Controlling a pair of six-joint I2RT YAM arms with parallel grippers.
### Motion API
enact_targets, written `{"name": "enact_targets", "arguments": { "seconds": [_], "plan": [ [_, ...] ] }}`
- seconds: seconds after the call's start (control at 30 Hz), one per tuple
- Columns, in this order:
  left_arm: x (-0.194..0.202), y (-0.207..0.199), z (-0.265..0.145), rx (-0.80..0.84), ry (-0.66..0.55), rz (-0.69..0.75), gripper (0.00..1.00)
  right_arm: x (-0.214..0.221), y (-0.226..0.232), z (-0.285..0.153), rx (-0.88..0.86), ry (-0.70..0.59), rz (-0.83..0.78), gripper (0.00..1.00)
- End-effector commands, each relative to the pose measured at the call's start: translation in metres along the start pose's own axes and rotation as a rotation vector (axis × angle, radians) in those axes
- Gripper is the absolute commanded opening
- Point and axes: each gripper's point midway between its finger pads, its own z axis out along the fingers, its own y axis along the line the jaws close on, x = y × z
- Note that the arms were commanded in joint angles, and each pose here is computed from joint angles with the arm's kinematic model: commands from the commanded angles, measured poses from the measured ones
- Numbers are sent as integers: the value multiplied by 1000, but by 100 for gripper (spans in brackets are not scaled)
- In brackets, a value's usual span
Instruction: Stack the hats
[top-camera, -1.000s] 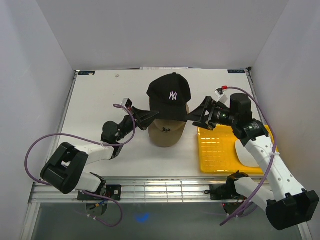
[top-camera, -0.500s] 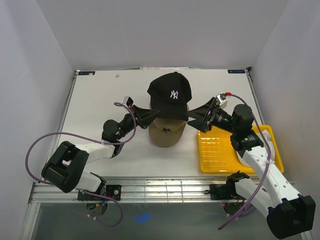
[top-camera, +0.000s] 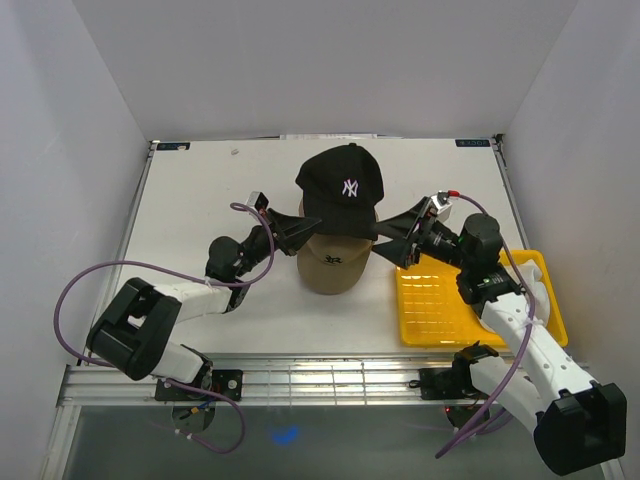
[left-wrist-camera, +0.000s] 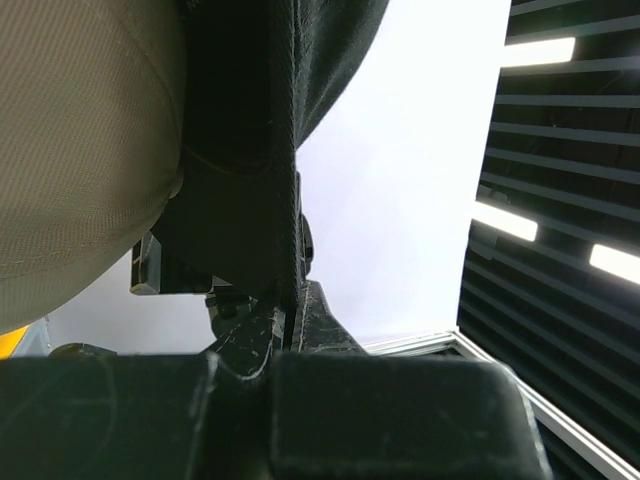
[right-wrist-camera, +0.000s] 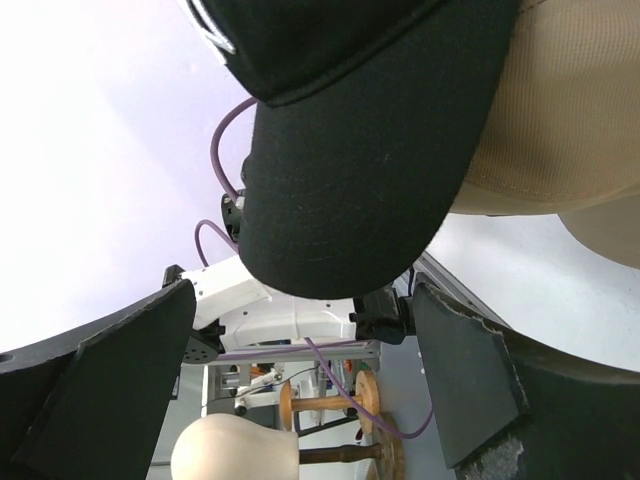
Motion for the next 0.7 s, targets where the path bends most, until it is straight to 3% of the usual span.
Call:
{"name": "enact_targets", "arguments": {
  "seconds": [0.0, 0.17, 0.3, 0.4, 0.43, 0.53, 0.6, 0.67],
  "plan": [
    [27, -66, -7, 259, 103, 144, 0, -1, 11, 3, -47, -8, -15, 94],
    [30, -69, -6, 264, 118, 148, 0, -6, 8, 9, -46, -18, -4, 92],
    [31, -68, -7, 262, 126, 144, 0, -14, 11, 15, -44, -34, -9, 81],
    [33, -68, -8, 263, 135, 136, 0, -19, 16, 17, -50, -48, -19, 64],
    [33, -68, -9, 262, 135, 133, 0, -19, 16, 17, -48, -49, -25, 52],
    [33, -66, -10, 259, 136, 129, 0, -21, 22, 16, -48, -64, -50, 36],
    [33, -65, -11, 255, 135, 126, 0, -22, 24, 14, -46, -72, -66, 26],
    [33, -64, -11, 251, 133, 122, 0, -21, 24, 11, -34, -89, -89, 23]
  ]
}}
